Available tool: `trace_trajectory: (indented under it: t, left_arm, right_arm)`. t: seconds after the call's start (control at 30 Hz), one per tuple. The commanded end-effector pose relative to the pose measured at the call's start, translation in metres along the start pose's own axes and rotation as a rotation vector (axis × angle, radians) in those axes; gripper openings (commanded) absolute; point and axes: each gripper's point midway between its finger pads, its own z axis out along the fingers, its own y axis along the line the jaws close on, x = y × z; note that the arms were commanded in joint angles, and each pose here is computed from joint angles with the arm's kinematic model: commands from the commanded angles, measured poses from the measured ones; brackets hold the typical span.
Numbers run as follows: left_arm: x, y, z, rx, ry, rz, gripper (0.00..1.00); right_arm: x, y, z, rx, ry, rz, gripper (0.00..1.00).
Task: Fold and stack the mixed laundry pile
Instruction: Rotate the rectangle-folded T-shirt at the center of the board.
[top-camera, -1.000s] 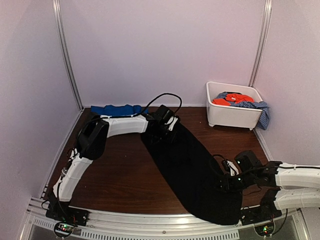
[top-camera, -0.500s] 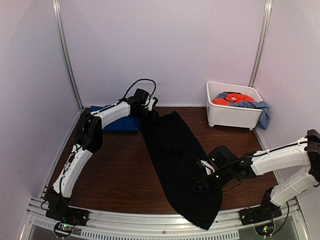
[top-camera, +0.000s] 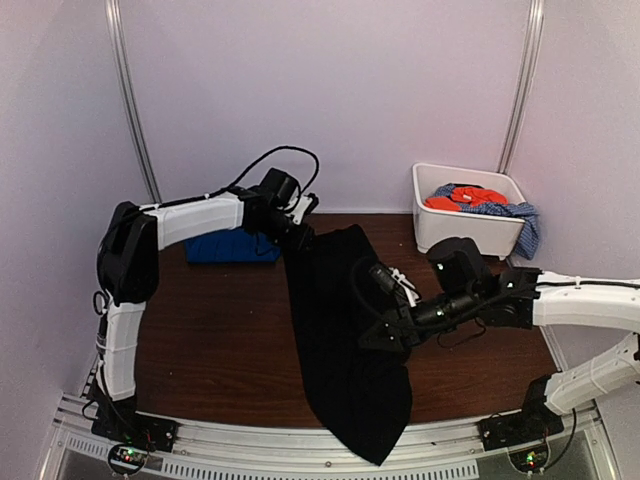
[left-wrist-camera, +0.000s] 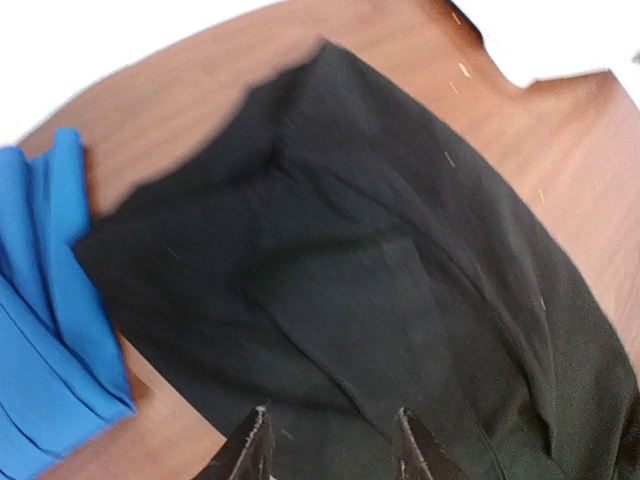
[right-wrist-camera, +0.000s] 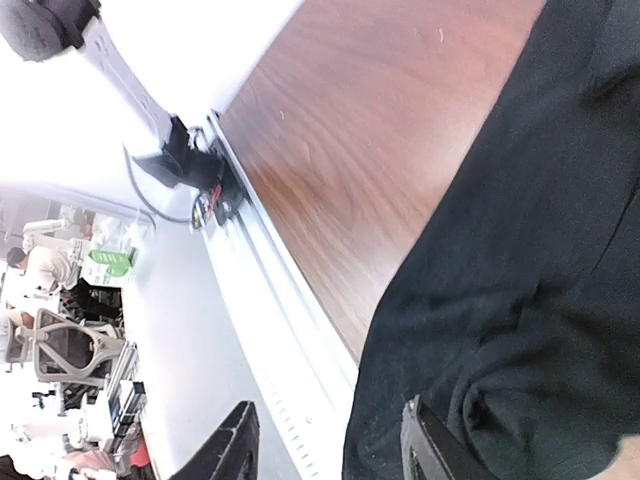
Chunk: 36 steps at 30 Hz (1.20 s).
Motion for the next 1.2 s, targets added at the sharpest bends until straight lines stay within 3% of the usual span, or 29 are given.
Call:
trace_trajectory:
  t: [0.0, 0.2, 0.37, 0.53, 0.67, 0.77, 0.87, 0.97, 1.07, 1.17]
  left_arm:
    - [0.048, -0.010, 0.013, -0.056, 0.093, 0.047, 0.41]
    - [0.092, -0.014, 0.041, -0.078, 0.195, 0.035, 0.38]
    - [0.102, 0.006, 0.076, -0.145, 0.253, 0.032, 0.35]
    - [0.080, 0.024, 0.110, -0.146, 0.264, 0.021, 0.34]
    - [0.035, 0.057, 0.125, -0.126, 0.166, -0.040, 0.35]
    - [-0.018, 0.080, 0.113, -0.065, -0.015, -0.078, 0.43]
    - [-0.072, 0.078, 0.076, -0.028, -0.174, -0.025, 0.49]
    - [-0.101, 0.071, 0.039, -0.035, -0.243, 0.022, 0.52]
    - [-0.098, 0.063, 0.015, -0.024, -0.227, 0.019, 0.51]
    - [-0.055, 0.050, 0.015, -0.011, -0.131, 0.002, 0.48]
  right_arm:
    - [-0.011, -0.021, -0.020, 0.100, 0.001, -0.027, 0.50]
    - [-0.049, -0.080, -0.041, 0.296, -0.116, 0.030, 0.48]
    - [-0.083, -0.129, -0.047, 0.355, -0.219, 0.107, 0.46]
    - [-0.099, -0.173, -0.028, 0.425, -0.184, 0.109, 0.43]
    - [-0.120, -0.196, -0.013, 0.461, -0.185, 0.076, 0.43]
    - [-0.140, -0.216, -0.001, 0.490, -0.191, 0.053, 0.43]
    - [-0.158, -0.239, 0.016, 0.503, -0.177, 0.038, 0.42]
    - [-0.170, -0.261, 0.036, 0.510, -0.152, 0.029, 0.40]
    - [-0.175, -0.283, 0.043, 0.558, -0.145, 0.052, 0.39]
    - [-0.178, -0.299, 0.041, 0.568, -0.158, 0.093, 0.38]
